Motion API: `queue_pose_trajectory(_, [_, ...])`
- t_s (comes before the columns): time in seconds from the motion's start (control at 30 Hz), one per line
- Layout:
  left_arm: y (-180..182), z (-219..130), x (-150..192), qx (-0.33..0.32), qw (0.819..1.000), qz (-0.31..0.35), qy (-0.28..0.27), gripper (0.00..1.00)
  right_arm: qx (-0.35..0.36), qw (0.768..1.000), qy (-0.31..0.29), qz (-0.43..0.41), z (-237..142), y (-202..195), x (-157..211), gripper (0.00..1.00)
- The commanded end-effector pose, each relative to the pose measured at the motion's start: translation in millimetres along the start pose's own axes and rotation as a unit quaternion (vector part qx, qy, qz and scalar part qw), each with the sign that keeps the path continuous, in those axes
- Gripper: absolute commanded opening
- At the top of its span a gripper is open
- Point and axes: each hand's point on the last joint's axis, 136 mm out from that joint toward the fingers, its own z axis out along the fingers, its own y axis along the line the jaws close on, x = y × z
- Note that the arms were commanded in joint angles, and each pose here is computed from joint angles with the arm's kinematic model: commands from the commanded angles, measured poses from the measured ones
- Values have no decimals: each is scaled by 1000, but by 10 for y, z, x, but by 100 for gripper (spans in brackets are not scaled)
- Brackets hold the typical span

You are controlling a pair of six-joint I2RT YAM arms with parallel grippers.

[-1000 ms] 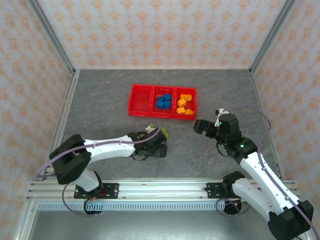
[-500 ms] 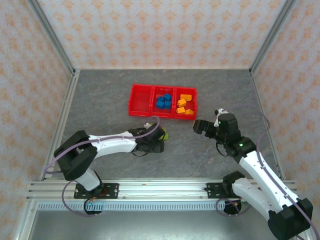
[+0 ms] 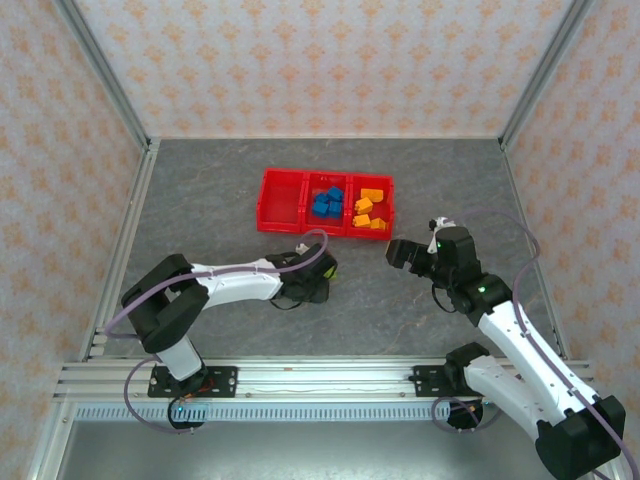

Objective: Sort the legos into containers by color
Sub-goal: Pick up the lego from the middle-left of the table.

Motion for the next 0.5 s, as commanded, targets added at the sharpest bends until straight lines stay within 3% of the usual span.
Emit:
queue_pose_trajectory(0.0, [-30, 2, -97, -6, 1000, 6, -12, 29, 5, 1000, -21, 1, -32, -15, -77, 100])
queue_pose_trajectory(0.27, [-92, -139, -226, -10, 999, 12, -32, 16, 6, 999, -40, 6, -92, -26, -134, 100])
queue_pose_trajectory(0.47, [-257, -723, -661, -6, 994, 16, -111, 13, 8, 998, -61, 9, -164, -26, -211, 100])
